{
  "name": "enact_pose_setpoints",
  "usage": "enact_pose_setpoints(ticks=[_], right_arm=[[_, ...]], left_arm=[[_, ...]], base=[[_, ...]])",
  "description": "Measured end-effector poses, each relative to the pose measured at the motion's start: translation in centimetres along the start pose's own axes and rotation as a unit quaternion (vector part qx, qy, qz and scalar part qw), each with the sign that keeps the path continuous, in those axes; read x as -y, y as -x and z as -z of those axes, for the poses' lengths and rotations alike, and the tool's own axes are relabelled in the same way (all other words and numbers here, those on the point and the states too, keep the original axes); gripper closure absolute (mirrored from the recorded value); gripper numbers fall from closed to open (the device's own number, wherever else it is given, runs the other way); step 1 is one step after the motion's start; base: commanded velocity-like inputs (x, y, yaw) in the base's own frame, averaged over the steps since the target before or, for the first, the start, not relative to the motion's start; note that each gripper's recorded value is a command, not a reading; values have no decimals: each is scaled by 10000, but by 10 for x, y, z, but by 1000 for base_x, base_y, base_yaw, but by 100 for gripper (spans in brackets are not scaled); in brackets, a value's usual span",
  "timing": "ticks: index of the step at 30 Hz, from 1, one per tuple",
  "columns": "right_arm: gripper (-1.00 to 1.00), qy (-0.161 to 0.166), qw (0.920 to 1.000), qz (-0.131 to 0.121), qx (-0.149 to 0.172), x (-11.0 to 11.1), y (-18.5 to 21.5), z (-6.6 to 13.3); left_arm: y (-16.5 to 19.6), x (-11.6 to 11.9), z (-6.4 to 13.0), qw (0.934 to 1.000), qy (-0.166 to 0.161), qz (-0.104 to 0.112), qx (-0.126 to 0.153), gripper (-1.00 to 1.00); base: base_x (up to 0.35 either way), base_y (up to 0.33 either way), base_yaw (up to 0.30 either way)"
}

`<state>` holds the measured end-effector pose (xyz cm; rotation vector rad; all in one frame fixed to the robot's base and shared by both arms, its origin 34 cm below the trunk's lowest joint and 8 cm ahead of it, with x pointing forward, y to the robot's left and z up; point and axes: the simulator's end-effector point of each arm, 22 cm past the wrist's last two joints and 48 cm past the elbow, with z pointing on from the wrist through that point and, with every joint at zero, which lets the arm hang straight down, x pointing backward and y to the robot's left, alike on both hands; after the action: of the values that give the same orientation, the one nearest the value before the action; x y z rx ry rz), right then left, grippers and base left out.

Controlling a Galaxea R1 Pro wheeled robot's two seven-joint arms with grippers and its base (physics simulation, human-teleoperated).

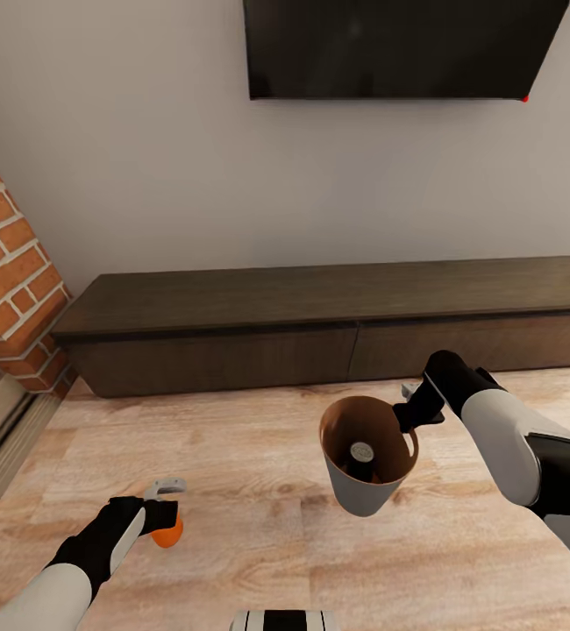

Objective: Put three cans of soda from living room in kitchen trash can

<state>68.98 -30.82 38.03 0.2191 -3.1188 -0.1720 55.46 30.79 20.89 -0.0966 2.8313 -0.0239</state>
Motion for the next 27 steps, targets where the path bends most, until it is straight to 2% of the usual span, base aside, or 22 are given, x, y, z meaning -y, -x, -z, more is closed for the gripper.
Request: enact_pose_setpoints(ticks=[3,5,6,7,9,10,11,13,15,18,19,20,21,23,25,26,27], right_arm=[[100,8,10000,12,-62,-2,-6,2],[100,6,10000,33,-79,-3,-9,4],[100,11,10000,46,-83,-5,-10,5],[100,18,10000,41,-77,-6,-10,7],[100,19,10000,49,-47,-7,-10,11],[100,16,10000,53,-33,-7,-10,14],[100,7,10000,59,-11,-7,-10,16],[100,-12,10000,78,27,-7,-9,21],[100,-7,9999,85,67,-9,-8,26],[100,13,9997,229,104,-23,-5,31],[100,84,9997,224,109,-29,-4,33],[100,149,9995,260,113,-38,-2,34],[100,228,9993,285,115,-48,0,33],[100,355,9987,338,117,-65,2,31],[100,420,9984,357,123,-73,3,30],[100,374,9982,446,102,-77,3,29],[100,344,9981,497,86,-79,3,28]], left_arm=[[2,3,5,10000,-31,-83,-46,100],[1,12,9,9997,-195,-100,-144,100],[3,29,14,9981,-569,-99,-208,100],[6,35,18,9971,-715,-141,-200,100],[22,61,34,9895,-1424,-193,-130,100],[37,65,46,9855,-1673,-297,-41,100],[48,66,54,9834,-1778,-363,16,100],[88,78,86,9739,-2205,-530,133,100],[110,86,108,9675,-2443,-619,217,100],[162,111,165,9483,-3028,-827,479,100],[176,119,182,9423,-3201,-821,543,100],[192,127,202,9360,-3332,-945,626,100],[209,140,224,9266,-3542,-1034,733,100],[230,158,252,9167,-3646,-1384,869,100],[239,166,264,9132,-3676,-1506,909,100],[245,174,277,9079,-3778,-1565,926,100],[247,179,282,9055,-3815,-1609,932,100]], base=[[0,0,0],[0,0,0],[0,0,0],[0,0,0],[0,0,0],[0,0,0],[0,0,0],[0,0,0],[0,0,0],[0,0,0],[0,0,0],[0,0,0],[0,0,0],[0,0,0],[0,0,0],[0,0,0],[0,0,0]])
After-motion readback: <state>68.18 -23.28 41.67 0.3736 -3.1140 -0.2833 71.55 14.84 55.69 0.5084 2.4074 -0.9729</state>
